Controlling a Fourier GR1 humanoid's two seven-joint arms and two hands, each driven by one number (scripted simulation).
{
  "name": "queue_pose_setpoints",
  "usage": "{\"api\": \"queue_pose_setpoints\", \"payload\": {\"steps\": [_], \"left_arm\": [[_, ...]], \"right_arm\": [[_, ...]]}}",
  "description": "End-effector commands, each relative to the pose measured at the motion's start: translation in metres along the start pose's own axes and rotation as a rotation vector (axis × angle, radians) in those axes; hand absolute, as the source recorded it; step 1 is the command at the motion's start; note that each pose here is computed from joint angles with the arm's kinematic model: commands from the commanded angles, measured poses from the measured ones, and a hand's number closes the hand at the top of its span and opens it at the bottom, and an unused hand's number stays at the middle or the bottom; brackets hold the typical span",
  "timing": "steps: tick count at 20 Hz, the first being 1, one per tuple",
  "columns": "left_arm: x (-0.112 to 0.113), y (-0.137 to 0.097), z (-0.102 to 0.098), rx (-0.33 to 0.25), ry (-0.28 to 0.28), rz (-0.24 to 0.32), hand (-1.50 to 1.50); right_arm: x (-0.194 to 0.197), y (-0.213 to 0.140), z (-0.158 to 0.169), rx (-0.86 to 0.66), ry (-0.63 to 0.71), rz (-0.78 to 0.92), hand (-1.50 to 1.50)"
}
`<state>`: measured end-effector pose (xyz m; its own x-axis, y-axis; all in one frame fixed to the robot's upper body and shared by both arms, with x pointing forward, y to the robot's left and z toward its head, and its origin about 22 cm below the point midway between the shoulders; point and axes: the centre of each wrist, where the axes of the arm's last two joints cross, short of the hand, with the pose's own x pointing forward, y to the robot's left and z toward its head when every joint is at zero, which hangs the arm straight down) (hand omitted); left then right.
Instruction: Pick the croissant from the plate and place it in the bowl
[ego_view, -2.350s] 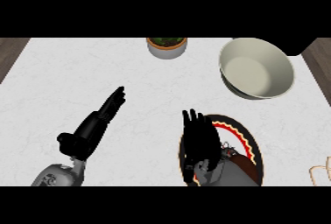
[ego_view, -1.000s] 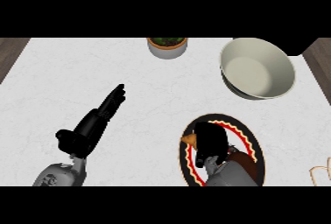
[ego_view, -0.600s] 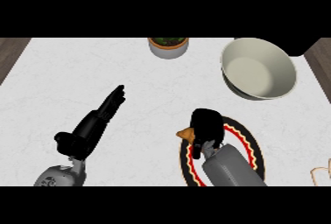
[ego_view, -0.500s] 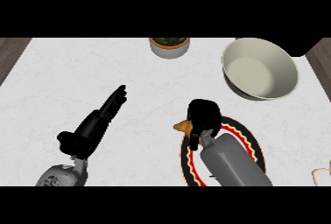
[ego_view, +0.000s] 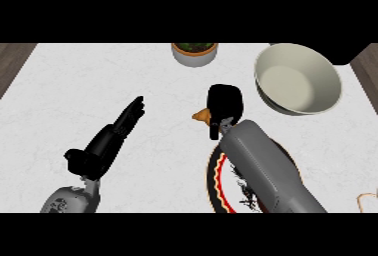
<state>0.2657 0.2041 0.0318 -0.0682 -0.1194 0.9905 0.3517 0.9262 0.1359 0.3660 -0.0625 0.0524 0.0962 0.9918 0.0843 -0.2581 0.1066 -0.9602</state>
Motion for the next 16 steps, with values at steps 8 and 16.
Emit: {"api": "queue_pose_setpoints", "payload": {"steps": [8, 16], "left_arm": [[0.007, 0.017, -0.001, 0.014, 0.018, -0.016, 0.0], [0.004, -0.001, -0.001, -0.006, -0.003, -0.006, 0.0]], "right_arm": [[0.014, -0.106, 0.011, -0.533, -0.001, -0.284, 1.5], [-0.021, -0.125, 0.002, -0.586, 0.115, -0.403, 1.5]]}}
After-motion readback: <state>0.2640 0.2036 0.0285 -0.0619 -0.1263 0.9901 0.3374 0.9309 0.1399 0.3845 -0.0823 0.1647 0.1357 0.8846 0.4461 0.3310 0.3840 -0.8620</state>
